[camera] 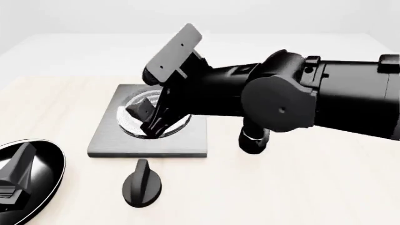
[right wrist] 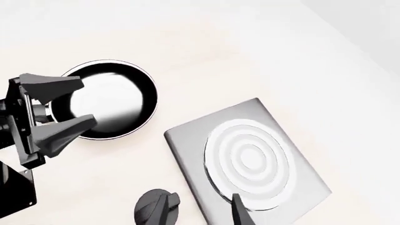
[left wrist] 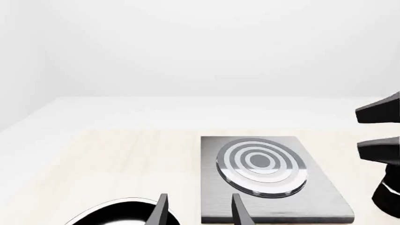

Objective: Turn on the stove and put the moka pot on it.

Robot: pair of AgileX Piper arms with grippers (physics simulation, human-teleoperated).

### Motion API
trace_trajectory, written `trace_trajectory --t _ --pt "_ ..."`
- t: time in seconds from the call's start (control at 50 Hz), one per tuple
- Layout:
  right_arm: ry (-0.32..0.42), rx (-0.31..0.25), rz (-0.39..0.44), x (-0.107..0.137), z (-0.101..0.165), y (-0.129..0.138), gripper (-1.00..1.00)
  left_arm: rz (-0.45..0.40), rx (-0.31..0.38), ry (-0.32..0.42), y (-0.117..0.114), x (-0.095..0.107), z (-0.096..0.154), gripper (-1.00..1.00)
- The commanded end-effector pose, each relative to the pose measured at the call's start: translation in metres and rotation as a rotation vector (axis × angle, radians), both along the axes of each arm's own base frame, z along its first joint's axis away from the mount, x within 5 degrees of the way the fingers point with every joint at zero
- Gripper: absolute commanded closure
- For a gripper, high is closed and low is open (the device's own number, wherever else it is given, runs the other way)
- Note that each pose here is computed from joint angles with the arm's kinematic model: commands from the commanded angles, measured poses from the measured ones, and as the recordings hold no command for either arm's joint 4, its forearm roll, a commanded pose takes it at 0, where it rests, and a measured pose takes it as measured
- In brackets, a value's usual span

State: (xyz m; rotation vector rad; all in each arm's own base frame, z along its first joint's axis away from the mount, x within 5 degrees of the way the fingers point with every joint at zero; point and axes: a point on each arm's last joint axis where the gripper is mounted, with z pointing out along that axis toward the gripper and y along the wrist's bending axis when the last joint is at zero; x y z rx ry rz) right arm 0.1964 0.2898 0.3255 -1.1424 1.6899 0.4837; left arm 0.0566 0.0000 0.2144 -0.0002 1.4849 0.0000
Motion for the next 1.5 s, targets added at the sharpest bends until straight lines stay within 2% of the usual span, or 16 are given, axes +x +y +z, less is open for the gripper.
trace_trajectory --t 0.02,0.2,0.34,0.5,0.62,0.76,0.86,0.92,0.94,0.98,1.0,1.06,1.34,1.5 --pt "-0.102 0.091 -0.058 -0.026 0.064 -0.072 -1.00 0.000 0.000 0.000 0.000 0.000 0.000 -1.00" --pt "-0.099 0.211 -0.197 -0.048 0.091 -0.138 -1.00 0.000 0.000 0.000 0.000 0.000 0.000 -1.00" --pt "-0.160 0.290 -0.304 -0.071 0.100 -0.186 -1.00 0.000 0.000 0.000 0.000 0.000 0.000 -1.00" --pt "-0.214 0.371 -0.376 -0.090 0.096 -0.214 -1.00 0.000 0.000 0.000 0.000 0.000 0.000 -1.00" --pt "-0.187 0.404 -0.465 -0.085 0.079 -0.223 -1.00 0.000 0.000 0.000 0.000 0.000 0.000 -1.00" --pt "-0.169 0.413 -0.558 -0.074 0.057 -0.230 -1.00 0.000 0.000 0.000 0.000 0.000 0.000 -1.00" --pt "-0.230 0.398 -0.671 -0.072 0.041 -0.247 -1.00 0.000 0.000 0.000 0.000 0.000 0.000 -1.00" --pt "-0.306 0.381 -0.752 -0.078 0.032 -0.261 -1.00 0.000 0.000 0.000 0.000 0.000 0.000 -1.00" --pt "-0.290 0.391 -0.771 -0.076 0.028 -0.263 -1.00 0.000 0.000 0.000 0.000 0.000 0.000 -1.00" --pt "-0.251 0.409 -0.769 -0.072 0.025 -0.260 -1.00 0.000 0.000 0.000 0.000 0.000 0.000 -1.00" --pt "-0.246 0.397 -0.786 -0.070 0.019 -0.262 -1.00 0.000 0.000 0.000 0.000 0.000 0.000 -1.00" --pt "-0.289 0.351 -0.810 -0.071 0.010 -0.267 -1.00 0.000 0.000 0.000 0.000 0.000 0.000 -1.00" --pt "-0.244 0.342 -0.865 -0.070 -0.014 -0.272 -1.00 0.000 0.000 0.000 0.000 0.000 0.000 -1.00" --pt "-0.212 0.329 -0.887 -0.060 -0.026 -0.273 -1.00 0.000 0.000 0.000 0.000 0.000 0.000 -1.00"
